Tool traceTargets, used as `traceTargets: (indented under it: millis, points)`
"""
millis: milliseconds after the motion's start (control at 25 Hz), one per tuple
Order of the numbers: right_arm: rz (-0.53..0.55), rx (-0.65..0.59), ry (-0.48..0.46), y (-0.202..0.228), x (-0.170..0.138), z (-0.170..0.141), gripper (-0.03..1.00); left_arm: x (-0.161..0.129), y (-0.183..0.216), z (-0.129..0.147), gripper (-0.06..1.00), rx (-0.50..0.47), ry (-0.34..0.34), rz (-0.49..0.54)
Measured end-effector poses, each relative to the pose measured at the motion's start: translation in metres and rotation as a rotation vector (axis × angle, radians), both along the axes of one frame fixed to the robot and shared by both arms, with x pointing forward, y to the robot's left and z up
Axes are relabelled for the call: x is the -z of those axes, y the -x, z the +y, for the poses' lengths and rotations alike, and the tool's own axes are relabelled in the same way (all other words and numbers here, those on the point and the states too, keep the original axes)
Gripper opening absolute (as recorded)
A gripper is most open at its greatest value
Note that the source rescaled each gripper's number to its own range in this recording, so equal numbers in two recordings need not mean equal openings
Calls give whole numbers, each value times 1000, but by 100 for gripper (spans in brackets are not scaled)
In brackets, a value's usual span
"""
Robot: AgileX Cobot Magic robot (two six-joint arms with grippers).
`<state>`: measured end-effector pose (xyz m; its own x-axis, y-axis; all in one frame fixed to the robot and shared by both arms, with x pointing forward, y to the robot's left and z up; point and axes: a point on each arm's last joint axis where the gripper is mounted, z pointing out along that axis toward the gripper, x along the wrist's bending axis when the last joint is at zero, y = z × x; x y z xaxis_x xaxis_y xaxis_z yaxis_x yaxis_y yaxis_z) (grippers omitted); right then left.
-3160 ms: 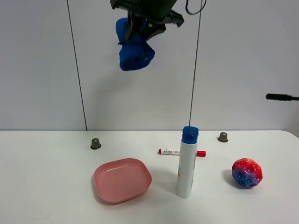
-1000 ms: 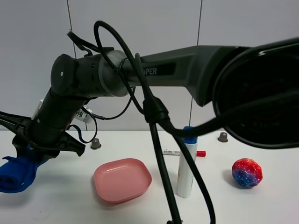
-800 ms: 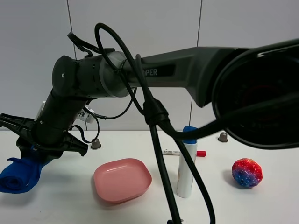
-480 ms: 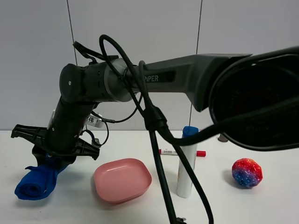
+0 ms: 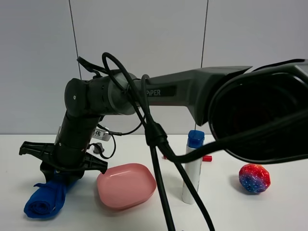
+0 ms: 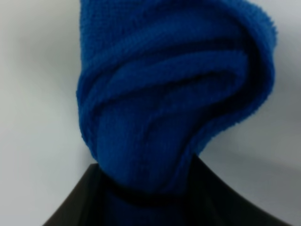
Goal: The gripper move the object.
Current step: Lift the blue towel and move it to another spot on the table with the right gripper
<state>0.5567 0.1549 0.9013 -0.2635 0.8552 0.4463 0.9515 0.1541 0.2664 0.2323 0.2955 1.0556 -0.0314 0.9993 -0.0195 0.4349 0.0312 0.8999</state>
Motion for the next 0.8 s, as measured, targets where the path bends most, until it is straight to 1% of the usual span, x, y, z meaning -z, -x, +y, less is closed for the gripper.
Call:
traceTargets:
  millis: [240, 280, 320, 360, 440, 480, 520, 600, 680, 800]
  points:
    - [-2, 3, -3, -1, 0, 0, 0, 0, 0, 0, 100, 0, 0, 0]
    - [-3, 3, -4, -1, 0, 0, 1, 0, 0, 0, 100, 0, 0, 0]
    - [-4, 4, -4, -2, 0, 0, 5, 0, 0, 0, 100, 0, 0, 0]
    - [-4, 4, -4, -2, 0, 0, 13, 0, 0, 0, 100, 0, 0, 0]
    - [1, 5, -5, -1, 0, 0, 32, 0, 0, 0, 100, 0, 0, 0]
    - [3, 5, -7, -1, 0, 0, 46, 0, 0, 0, 100, 0, 0, 0]
    - [11, 7, -11, -1, 0, 0, 55, 0, 0, 0, 100, 0, 0, 0]
    - [26, 9, -19, 0, 0, 1, 69, 0, 0, 0, 100, 0, 0, 0]
    - [35, 3, -29, 1, 0, 2, 75, 0, 0, 0, 100, 0, 0, 0]
    - [28, -22, -43, 2, -5, 2, 77, 0, 0, 0, 100, 0, 0, 0]
